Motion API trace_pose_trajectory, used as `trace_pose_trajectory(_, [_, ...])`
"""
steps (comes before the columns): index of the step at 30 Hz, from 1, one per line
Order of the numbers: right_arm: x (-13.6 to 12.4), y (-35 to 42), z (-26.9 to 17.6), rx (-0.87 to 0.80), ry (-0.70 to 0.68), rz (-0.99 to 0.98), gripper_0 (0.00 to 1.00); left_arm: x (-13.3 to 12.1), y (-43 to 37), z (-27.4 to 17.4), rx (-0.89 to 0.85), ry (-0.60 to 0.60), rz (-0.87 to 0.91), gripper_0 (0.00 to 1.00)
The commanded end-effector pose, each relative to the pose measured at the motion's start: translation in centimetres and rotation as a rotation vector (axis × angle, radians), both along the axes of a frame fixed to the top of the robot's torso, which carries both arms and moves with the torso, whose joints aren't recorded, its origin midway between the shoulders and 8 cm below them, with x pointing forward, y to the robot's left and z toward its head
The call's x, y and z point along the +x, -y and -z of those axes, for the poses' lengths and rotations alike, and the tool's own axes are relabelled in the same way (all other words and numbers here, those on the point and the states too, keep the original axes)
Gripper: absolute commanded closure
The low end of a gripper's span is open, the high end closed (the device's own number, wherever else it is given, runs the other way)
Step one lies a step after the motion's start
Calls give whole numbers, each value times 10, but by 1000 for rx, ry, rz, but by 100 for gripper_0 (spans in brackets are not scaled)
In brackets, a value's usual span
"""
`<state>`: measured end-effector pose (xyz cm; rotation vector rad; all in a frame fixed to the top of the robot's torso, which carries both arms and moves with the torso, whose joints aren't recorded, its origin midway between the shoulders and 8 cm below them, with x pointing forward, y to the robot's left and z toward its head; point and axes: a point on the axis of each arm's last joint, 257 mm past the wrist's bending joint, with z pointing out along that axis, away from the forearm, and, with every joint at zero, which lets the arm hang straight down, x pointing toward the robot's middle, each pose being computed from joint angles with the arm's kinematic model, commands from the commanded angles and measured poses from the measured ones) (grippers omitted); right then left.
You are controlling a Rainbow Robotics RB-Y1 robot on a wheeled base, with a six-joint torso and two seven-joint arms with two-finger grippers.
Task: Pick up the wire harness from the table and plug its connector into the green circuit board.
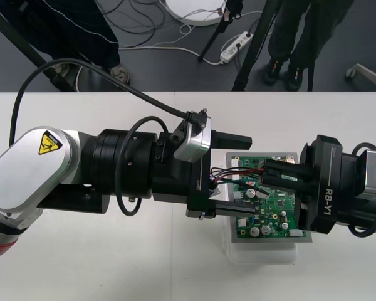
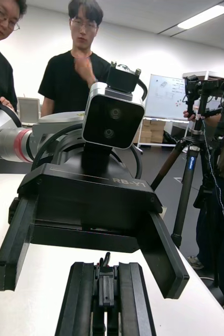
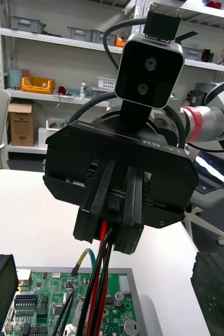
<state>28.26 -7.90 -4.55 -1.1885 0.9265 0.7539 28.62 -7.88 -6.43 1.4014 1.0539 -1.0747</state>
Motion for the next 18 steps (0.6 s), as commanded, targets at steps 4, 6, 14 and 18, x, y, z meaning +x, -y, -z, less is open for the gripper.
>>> trace_pose_trajectory(4, [-11,-17,-16,40,8,-39,100,-5,14,-29,-70,83,24,2])
trace_pose_trajectory(6, [-12,-17,-15,42,3,-40,100,-6,14,-29,-72,79,26,2])
trace_pose_trajectory(14, [-12,-18,-15,41,5,-41,100,-7,14,-33,-86,75,30,3])
trace_pose_trajectory(18, [-12,-18,-15,41,5,-41,100,-7,13,-33,-84,77,29,2])
